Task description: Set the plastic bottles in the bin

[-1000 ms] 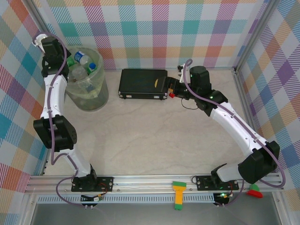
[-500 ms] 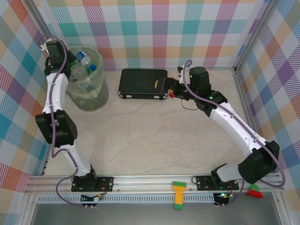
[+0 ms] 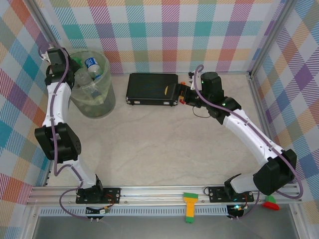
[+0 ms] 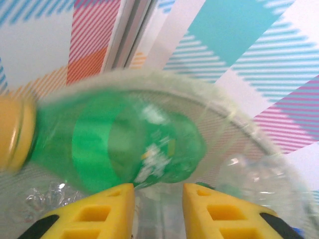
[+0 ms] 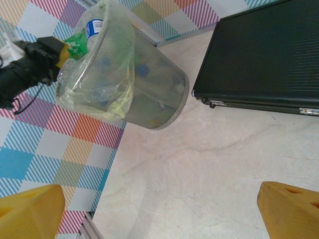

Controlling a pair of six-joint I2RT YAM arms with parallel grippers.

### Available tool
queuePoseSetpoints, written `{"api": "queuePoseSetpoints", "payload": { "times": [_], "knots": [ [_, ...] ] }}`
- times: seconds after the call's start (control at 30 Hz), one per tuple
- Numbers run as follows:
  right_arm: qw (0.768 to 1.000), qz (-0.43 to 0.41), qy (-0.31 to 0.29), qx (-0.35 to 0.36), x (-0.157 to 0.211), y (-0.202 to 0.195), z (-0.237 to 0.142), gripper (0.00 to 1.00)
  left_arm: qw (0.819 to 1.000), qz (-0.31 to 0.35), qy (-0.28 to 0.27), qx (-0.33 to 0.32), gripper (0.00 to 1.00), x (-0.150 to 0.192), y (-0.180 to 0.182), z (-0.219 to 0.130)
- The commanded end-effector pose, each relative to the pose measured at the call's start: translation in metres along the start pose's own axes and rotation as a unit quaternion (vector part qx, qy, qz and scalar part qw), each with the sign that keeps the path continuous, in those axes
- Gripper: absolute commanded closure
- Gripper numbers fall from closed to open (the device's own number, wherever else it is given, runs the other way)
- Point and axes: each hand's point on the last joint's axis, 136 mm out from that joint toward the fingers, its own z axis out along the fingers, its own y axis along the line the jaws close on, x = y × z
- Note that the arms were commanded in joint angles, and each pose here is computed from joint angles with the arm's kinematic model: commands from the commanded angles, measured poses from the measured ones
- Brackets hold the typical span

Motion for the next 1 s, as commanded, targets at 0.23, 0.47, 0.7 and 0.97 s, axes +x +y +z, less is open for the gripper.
{"api": "queuePoseSetpoints", "payload": {
  "times": [0.23, 0.47, 0.7, 0.97],
  "knots": [
    [1.0, -0.003, -0.003, -0.022, -0.002, 0.011, -0.001, 0.01, 0.996, -0.012, -0.085, 0.03, 0.61, -0.072, -0.023, -0.046],
    [1.0, -0.008, -0.011, -0.014, -0.003, 0.011, -0.008, 0.01, 0.996, -0.02, -0.083, 0.007, 0.55, -0.069, -0.01, -0.029],
    [1.0, -0.009, -0.011, -0.011, -0.003, 0.01, -0.008, 0.01, 0.997, -0.029, -0.071, 0.022, 0.45, -0.06, -0.011, -0.03],
    [1.0, -0.023, -0.019, 0.0, -0.007, 0.008, -0.009, 0.01, 0.997, -0.017, -0.043, 0.067, 0.0, -0.038, -0.021, -0.068]
  ]
}}
